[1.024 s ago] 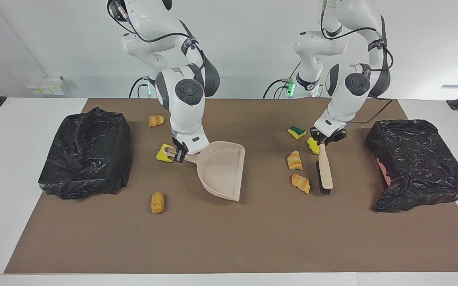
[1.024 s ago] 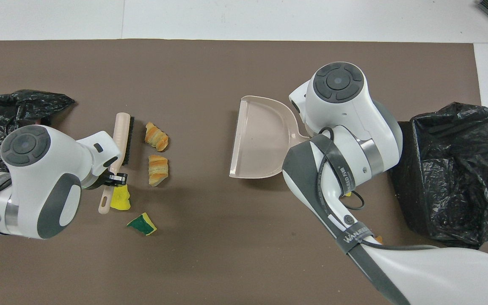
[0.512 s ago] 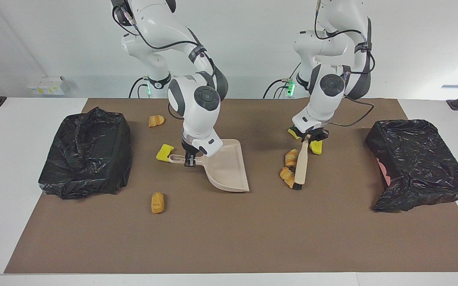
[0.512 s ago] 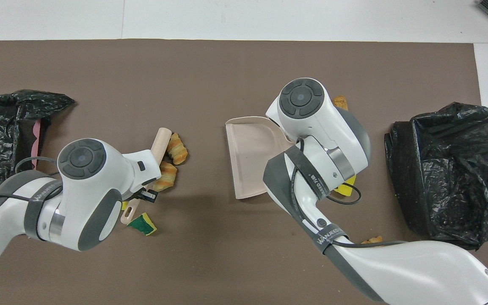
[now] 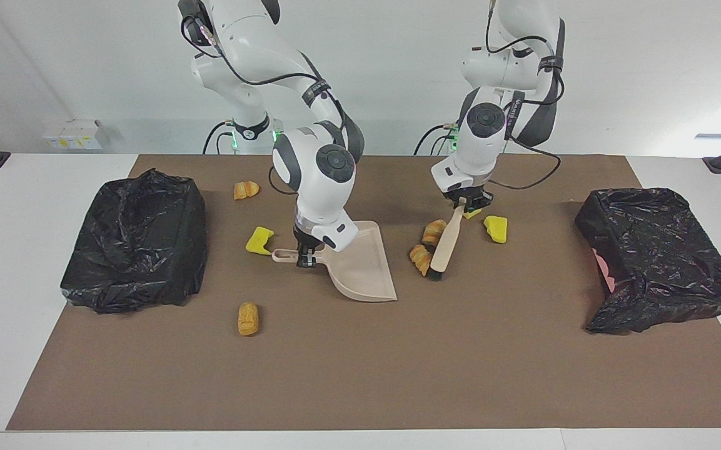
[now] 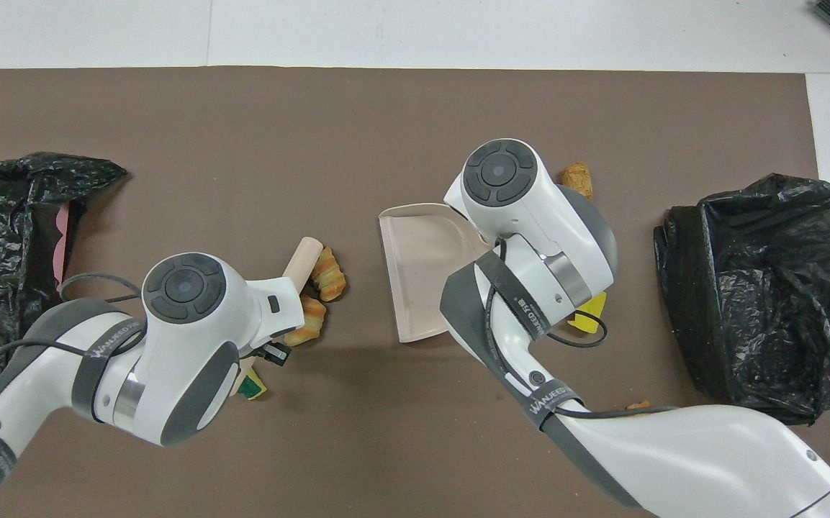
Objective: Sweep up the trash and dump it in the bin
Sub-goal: 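Sweep the sponges and bread chunks with the brush toward the dustpan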
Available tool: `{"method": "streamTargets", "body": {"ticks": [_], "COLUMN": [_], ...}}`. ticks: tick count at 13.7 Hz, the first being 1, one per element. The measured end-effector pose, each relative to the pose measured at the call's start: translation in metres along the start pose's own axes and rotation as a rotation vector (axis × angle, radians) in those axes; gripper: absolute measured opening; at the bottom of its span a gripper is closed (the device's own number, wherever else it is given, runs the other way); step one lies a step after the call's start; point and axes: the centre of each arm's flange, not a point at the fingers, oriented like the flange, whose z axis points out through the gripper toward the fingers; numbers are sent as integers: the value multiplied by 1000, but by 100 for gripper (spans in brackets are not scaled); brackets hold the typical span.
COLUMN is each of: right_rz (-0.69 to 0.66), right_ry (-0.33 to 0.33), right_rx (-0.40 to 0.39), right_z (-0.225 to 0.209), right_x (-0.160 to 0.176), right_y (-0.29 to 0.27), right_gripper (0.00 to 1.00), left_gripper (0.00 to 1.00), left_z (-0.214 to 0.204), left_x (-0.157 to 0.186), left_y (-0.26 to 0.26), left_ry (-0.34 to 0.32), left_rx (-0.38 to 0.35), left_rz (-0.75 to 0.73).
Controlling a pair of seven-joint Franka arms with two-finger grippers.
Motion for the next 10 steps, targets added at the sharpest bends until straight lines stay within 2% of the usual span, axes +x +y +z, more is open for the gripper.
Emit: {"method": "streamTargets", "body": {"ticks": [5,8,10], "right_rz": [81,121,126], "right_ry": [8,6,4], "right_rx": [17,32,38], "right_z": [7,14,16], "right_x": [2,4,4], "right_y": [-2,-6,-7], "right_gripper": [31,31,31], "left_gripper": [26,26,26], "left_z": [-15,-36,-40], "left_x": [-11,-41,-59], "left_y": [-6,-5,-3], "left_ry": [-33,-123,-168], "left_rx": [11,58,88], "left_rz": [-447,-645,-706]}}
